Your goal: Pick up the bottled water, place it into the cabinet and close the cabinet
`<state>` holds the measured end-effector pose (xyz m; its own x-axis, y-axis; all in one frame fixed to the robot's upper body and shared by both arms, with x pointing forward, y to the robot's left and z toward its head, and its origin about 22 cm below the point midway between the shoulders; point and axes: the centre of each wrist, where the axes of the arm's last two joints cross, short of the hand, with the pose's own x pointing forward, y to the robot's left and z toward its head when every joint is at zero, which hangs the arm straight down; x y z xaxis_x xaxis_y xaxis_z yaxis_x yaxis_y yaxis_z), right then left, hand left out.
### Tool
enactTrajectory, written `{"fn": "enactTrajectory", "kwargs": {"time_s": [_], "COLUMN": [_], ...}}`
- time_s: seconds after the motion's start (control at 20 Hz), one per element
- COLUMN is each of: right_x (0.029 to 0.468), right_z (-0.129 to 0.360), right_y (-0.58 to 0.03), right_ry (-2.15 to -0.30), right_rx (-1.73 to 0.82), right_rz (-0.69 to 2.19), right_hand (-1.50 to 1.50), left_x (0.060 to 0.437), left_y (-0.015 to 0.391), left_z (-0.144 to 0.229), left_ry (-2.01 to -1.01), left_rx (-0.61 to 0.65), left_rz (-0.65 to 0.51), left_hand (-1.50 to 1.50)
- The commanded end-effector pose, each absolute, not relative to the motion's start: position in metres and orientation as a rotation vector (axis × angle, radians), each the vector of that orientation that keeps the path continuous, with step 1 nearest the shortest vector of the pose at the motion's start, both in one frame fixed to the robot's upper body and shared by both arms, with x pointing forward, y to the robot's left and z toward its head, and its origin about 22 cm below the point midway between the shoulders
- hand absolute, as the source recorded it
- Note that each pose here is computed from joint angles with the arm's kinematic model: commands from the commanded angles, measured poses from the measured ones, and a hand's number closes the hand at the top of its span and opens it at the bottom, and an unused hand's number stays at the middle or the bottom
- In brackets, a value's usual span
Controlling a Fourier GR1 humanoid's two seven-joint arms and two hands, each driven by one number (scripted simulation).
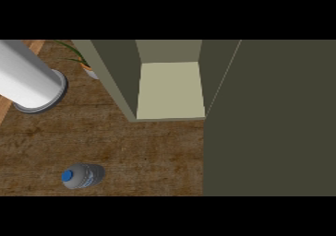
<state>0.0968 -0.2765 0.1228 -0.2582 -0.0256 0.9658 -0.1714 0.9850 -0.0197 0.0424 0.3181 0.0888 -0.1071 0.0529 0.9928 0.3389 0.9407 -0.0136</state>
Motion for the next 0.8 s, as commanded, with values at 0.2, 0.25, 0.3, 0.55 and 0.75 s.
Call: {"fn": "enactTrajectory", "kwargs": {"time_s": [0.2, 0.25, 0.3, 0.55, 0.75], "right_x": [0.073, 0.076, 0.064, 0.061, 0.059], "right_z": [0.162, 0.157, 0.162, 0.159, 0.150], "right_y": [-0.267, -0.275, -0.270, -0.277, -0.284], "right_ry": [-1.917, -1.927, -1.910, -1.898, -1.894], "right_rx": [0.264, 0.277, 0.278, 0.284, 0.274], "right_rz": [0.109, 0.109, 0.134, 0.128, 0.115], "right_hand": [-1.50, -1.50, -1.50, -1.50, -1.50], "left_x": [0.089, 0.099, 0.100, 0.127, 0.133], "left_y": [0.326, 0.318, 0.332, 0.336, 0.320], "left_z": [0.067, 0.051, 0.048, 0.038, 0.008], "left_ry": [-1.689, -1.677, -1.664, -1.663, -1.642], "left_rx": [-0.256, -0.254, -0.252, -0.239, -0.204], "left_rz": [-0.304, -0.294, -0.288, -0.285, -0.287], "left_hand": [-1.50, -1.50, -1.50, -1.50, -1.50]}}
